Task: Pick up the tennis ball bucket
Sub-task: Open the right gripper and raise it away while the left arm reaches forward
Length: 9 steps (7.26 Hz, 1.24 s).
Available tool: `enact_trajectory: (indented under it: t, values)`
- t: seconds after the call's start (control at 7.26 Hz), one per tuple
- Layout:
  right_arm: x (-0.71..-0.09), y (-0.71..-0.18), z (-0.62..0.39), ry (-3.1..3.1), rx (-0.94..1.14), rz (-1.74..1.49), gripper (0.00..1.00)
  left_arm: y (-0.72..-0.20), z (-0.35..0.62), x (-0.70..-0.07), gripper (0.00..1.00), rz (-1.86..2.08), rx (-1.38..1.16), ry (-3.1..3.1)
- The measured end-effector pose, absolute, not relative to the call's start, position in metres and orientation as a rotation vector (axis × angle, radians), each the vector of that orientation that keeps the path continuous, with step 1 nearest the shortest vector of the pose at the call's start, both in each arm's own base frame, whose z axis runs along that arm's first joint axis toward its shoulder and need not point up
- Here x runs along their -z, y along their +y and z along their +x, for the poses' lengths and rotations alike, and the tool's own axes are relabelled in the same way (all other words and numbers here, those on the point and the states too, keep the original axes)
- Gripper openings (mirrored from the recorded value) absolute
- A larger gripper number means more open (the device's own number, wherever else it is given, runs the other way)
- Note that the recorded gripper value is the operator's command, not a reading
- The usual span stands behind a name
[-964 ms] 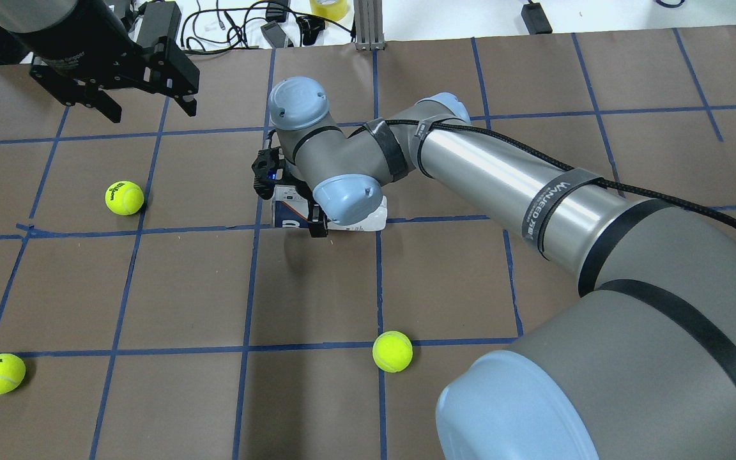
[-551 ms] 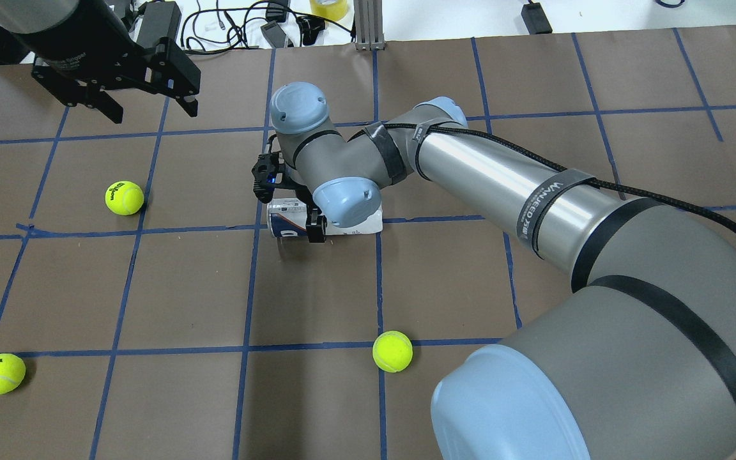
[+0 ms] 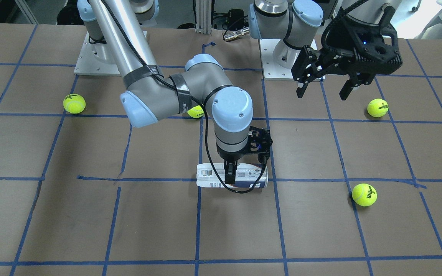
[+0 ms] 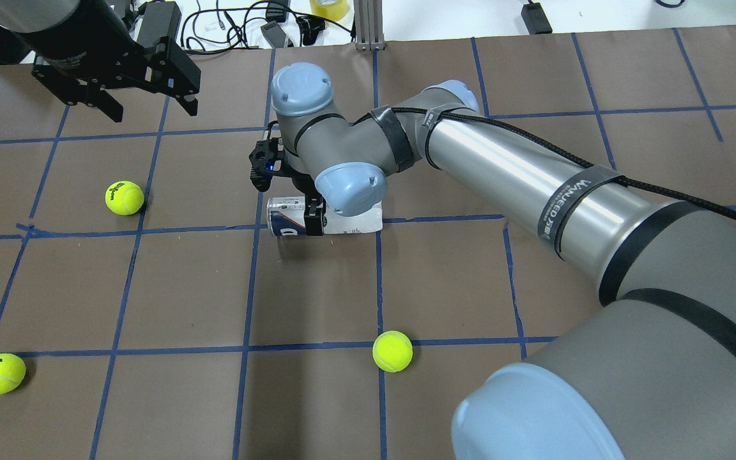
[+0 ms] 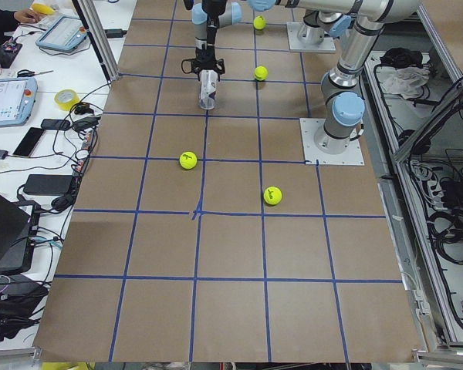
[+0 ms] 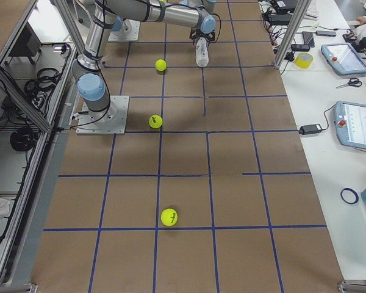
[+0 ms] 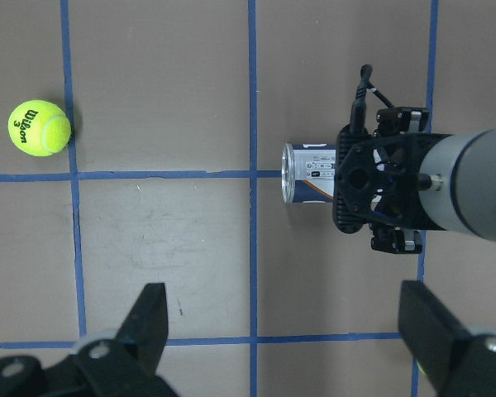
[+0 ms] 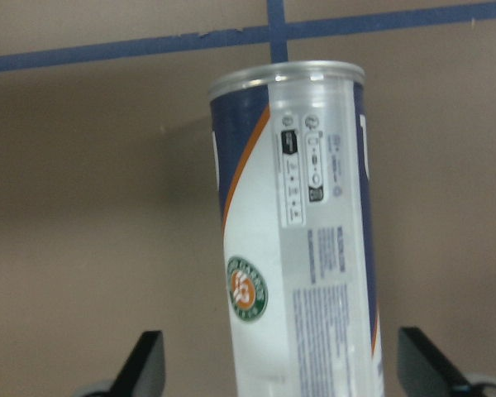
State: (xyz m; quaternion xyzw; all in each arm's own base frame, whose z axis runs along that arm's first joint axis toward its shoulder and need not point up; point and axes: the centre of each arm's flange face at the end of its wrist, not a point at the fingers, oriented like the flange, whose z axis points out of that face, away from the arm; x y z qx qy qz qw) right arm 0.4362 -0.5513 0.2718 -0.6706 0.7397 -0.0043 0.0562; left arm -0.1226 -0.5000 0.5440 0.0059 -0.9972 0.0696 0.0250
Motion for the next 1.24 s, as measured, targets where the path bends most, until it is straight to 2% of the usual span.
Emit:
enact_trajectory:
  t: [0.28,0.83,1.24]
  values:
    - [-0.327,-0.572,0.36,2.36,-0.008,-1.854,0.99,-0.507,-0.131,-0.541,1.0,0.011,-0.206,-2.988]
    - [-0.4,-0.593,0.179,2.675,-0.116,-1.254,1.0,-0.536,-0.138,-0.507,0.98,-0.018,-0.159,-2.843]
    - [-0.437,-0.589,0.132,2.918,-0.073,-0.719,0.96,-0.578,-0.103,-0.383,1.0,-0.005,0.002,-2.633]
